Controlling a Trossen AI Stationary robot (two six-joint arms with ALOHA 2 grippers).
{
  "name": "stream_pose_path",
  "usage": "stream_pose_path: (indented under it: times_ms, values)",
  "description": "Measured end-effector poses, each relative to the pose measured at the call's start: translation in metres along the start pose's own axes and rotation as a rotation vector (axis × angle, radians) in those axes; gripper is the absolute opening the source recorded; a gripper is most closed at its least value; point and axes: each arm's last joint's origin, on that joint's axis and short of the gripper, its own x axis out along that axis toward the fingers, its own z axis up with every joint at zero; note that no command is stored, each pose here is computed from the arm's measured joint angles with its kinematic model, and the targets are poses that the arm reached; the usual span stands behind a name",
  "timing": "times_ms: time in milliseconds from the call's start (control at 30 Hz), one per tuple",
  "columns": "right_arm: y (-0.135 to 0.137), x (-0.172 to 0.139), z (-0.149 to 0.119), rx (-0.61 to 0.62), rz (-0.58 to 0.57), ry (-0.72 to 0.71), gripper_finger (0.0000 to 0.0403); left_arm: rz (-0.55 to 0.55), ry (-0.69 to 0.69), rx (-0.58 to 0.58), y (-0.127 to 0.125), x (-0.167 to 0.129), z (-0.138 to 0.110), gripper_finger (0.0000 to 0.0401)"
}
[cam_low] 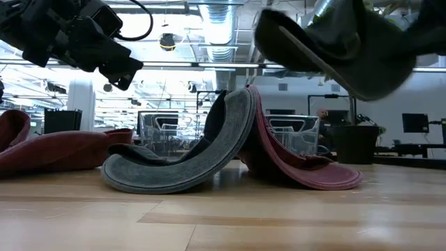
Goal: Pick & Place hat
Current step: Put the right black cap into the left transparent bin
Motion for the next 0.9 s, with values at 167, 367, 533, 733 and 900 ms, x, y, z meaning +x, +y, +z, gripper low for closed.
stream_pose_path:
  times_ms: [167, 367, 533, 733, 900]
  values:
    - [0.008, 0.014, 0.009, -0.170, -0.017, -0.099, 0.0001, -0.002, -0.023, 0.008, 0.000, 0.000, 0.002, 0.0145]
    - [0.022, 0.034, 0.020, -0.300, -0.059, -0.182, 0.0001, -0.006, -0.095, 0.036, -0.001, 0.000, 0.010, 0.0145]
    - [0.032, 0.049, 0.028, -0.350, -0.088, -0.185, 0.0001, -0.013, -0.200, 0.075, -0.002, -0.002, 0.020, 0.0145]
    - [0.045, 0.059, 0.037, -0.400, -0.084, -0.194, 0.0001, -0.021, -0.346, 0.130, -0.004, -0.006, 0.034, 0.0145]
    - [0.052, 0.062, 0.041, -0.432, -0.073, -0.203, 0.0001, -0.025, -0.420, 0.162, -0.006, -0.009, 0.041, 0.0145]
